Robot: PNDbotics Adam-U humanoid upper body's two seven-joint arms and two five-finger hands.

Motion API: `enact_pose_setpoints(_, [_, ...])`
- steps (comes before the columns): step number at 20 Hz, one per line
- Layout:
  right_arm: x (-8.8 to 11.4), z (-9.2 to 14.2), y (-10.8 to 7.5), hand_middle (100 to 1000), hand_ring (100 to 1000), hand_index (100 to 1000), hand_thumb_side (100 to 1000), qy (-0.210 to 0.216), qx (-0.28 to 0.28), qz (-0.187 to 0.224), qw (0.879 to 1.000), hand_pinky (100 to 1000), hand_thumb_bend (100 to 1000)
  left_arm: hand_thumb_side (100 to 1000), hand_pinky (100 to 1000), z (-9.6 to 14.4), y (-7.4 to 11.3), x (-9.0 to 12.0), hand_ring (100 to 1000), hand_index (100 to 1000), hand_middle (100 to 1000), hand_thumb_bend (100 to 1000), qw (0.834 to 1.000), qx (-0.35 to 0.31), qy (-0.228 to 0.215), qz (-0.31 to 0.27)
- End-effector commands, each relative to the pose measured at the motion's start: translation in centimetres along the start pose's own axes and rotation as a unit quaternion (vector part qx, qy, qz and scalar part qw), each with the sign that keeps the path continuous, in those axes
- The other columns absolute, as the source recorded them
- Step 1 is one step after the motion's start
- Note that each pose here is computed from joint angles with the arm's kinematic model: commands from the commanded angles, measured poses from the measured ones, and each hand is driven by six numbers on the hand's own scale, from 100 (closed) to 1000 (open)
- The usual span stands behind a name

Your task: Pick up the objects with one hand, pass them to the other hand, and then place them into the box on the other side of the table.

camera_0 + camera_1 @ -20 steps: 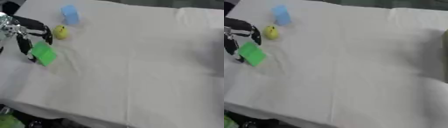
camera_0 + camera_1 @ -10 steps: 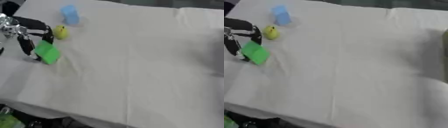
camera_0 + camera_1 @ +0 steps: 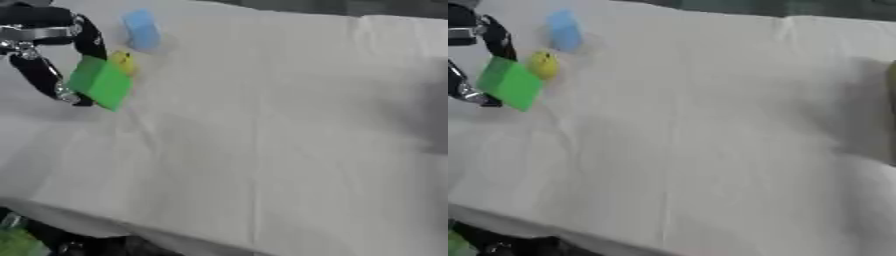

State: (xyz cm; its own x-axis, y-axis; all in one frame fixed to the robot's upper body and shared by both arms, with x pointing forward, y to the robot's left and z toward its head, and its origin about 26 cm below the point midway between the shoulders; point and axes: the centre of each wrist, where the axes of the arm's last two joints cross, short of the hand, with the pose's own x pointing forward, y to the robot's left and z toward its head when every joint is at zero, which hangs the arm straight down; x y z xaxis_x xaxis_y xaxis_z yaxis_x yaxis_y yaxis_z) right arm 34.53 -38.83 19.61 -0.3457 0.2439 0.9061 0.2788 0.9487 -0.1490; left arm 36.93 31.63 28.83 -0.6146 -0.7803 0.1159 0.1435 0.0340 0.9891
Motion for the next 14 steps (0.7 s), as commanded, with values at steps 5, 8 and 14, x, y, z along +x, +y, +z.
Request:
enact_pose_setpoints(5, [2.5, -1.0, 0.0, 901, 869, 905, 326, -0.040, 0.025, 0.015, 0.999, 935, 227, 100, 620, 0.7, 1.3, 3.7, 524, 586, 445, 230, 0.986, 0.117, -0.056, 0.101])
enact_pose_setpoints(8, [2.7, -1.1, 0.2, 901, 870, 905, 325, -0.044, 0.030, 0.015, 0.998, 935, 226, 100, 617, 0.5, 1.1, 5.0, 522, 587, 443, 213, 0.980, 0.134, -0.067, 0.131])
enact_pose_setpoints(14, [3.4, -1.1, 0.7, 902, 870, 906, 322, -0.056, 0.048, 0.014, 0.997, 936, 224, 100, 610, -0.6, -0.3, 5.9, 514, 588, 435, 164, 0.971, 0.132, -0.073, 0.188])
